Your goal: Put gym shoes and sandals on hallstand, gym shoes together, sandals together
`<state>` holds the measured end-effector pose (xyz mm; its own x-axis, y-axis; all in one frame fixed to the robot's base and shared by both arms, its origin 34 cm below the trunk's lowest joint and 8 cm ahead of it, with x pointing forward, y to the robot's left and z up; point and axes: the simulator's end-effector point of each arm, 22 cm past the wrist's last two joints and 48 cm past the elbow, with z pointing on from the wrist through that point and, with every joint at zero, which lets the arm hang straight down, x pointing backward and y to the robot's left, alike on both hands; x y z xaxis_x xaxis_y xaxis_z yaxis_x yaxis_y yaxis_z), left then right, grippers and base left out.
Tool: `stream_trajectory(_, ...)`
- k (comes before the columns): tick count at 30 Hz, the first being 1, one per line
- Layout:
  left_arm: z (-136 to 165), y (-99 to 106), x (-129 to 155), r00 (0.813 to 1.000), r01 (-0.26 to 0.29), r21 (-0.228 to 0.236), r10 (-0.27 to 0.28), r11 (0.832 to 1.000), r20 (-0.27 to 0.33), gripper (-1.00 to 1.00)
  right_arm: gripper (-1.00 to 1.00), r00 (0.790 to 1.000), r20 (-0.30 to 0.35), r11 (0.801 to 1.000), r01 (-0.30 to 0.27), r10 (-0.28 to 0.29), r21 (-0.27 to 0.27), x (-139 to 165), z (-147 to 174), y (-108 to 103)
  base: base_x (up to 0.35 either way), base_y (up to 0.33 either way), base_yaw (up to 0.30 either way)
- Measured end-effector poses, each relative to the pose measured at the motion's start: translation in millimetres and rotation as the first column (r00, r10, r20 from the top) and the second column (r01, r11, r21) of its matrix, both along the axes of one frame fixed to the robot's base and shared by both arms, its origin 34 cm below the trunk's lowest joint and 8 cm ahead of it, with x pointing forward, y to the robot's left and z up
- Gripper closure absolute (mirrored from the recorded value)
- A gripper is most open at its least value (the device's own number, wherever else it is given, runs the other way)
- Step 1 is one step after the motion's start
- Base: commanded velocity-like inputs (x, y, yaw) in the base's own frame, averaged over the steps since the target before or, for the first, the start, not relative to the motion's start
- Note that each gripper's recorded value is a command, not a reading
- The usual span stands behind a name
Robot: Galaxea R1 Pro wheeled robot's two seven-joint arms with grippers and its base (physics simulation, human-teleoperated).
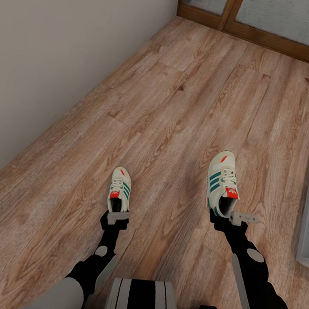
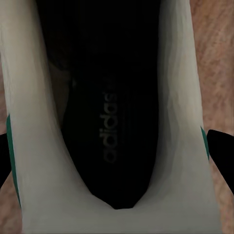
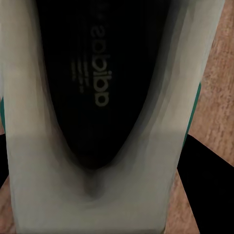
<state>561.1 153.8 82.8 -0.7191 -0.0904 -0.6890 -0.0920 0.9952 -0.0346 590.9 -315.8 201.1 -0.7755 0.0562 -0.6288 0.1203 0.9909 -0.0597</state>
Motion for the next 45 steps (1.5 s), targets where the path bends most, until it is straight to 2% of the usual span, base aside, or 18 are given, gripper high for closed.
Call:
stream_trajectory(13,28,0,29,0.999,-0.004,-0.001,0.004,1.000,0.048,1.00,1.00,0.999,0.043,1.000,0.001,-0.001,-0.008,12,24,-1,0.000,0.000,0.000)
stream_trajectory(19,41,-4,46,1.000,0.015,-0.001,-0.015,1.000,0.013,1.00,1.00,0.998,0.065,1.000,0.001,0.000,-0.010,18,37,-1,0.000,0.000,0.000)
stream_trajectory(23,52,-8,58,0.999,0.034,-0.002,-0.034,0.999,-0.036,1.00,1.00,0.997,0.081,1.000,0.003,-0.002,-0.012,22,46,-2,0.000,0.000,0.000)
stream_trajectory(26,72,-13,79,0.998,0.045,-0.008,-0.045,0.999,-0.032,1.00,1.00,0.996,0.089,1.000,0.004,-0.002,-0.013,25,53,-2,0.000,0.000,0.000)
stream_trajectory(28,89,-16,93,0.997,0.057,-0.013,-0.058,0.998,-0.050,1.00,1.00,0.995,0.096,1.000,0.006,-0.005,-0.011,26,57,-3,0.000,0.000,0.000)
stream_trajectory(33,98,-17,94,0.993,0.074,-0.010,-0.074,0.997,-0.095,1.00,1.00,0.993,0.115,1.000,0.010,-0.009,-0.003,31,67,-2,0.000,0.000,0.000)
stream_trajectory(34,95,-18,88,0.986,0.086,-0.008,-0.086,0.996,-0.144,1.00,1.00,0.993,0.119,1.000,0.010,-0.010,-0.002,31,69,-2,0.000,0.000,0.000)
stream_trajectory(36,102,-19,89,0.981,0.099,-0.007,-0.098,0.995,-0.168,1.00,1.00,0.992,0.127,1.000,0.011,-0.010,-0.001,33,74,-2,0.000,0.000,0.000)
stream_trajectory(45,126,-21,95,0.976,0.118,-0.002,-0.116,0.993,-0.187,1.00,1.00,0.987,0.163,1.000,0.010,-0.010,0.001,41,95,-1,0.000,0.000,-0.001)
